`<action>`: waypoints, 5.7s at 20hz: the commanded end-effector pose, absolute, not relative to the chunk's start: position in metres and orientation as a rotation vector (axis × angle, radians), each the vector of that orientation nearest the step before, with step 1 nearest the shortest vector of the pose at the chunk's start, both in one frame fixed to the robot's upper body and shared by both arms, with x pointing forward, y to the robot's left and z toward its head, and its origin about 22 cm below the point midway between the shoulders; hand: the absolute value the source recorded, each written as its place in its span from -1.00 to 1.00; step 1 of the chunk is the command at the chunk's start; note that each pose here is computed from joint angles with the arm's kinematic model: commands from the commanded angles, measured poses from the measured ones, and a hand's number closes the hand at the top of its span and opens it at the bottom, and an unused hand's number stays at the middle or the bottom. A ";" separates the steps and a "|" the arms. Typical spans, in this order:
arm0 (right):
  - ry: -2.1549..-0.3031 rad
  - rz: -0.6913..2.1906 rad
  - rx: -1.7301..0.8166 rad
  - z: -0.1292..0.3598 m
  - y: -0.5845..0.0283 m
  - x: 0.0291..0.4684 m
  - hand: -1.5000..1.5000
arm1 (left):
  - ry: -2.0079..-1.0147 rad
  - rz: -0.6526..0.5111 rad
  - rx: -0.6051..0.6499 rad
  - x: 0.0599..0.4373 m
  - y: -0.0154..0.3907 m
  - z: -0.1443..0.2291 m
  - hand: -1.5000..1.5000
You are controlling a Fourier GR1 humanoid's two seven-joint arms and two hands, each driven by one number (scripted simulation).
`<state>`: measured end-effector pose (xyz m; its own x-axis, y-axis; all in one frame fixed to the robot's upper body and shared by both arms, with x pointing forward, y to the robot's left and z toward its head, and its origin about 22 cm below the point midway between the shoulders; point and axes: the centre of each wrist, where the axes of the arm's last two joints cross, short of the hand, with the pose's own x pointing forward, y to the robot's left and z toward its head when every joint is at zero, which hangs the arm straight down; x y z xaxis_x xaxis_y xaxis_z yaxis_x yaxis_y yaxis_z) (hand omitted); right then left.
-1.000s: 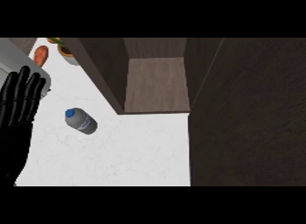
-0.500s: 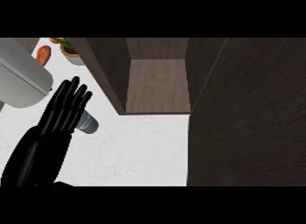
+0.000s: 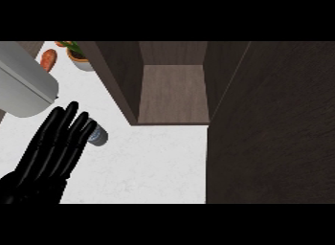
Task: Pick up the bottled water, place it into the cabinet and close the cabinet
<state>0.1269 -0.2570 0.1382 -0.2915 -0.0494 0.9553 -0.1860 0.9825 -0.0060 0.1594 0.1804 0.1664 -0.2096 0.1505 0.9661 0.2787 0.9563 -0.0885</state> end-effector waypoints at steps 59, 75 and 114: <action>-1.902 0.150 0.285 0.159 -0.286 0.063 -1.00 | -1.608 -0.013 0.168 0.260 0.302 0.011 -1.00; -1.891 0.163 0.316 0.157 -0.293 0.051 -1.00 | -1.487 0.025 0.177 0.269 0.329 -0.072 -1.00; -1.897 0.147 0.239 0.159 -0.309 0.034 -1.00 | -1.732 0.369 -0.171 0.248 0.335 -0.136 1.00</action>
<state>0.0470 -0.3362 0.1191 -0.2545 -0.0572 0.9654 -0.2018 0.9794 0.0048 0.2525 0.3261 -0.1393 -0.1000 0.3043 0.9473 -0.0948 0.9449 -0.3135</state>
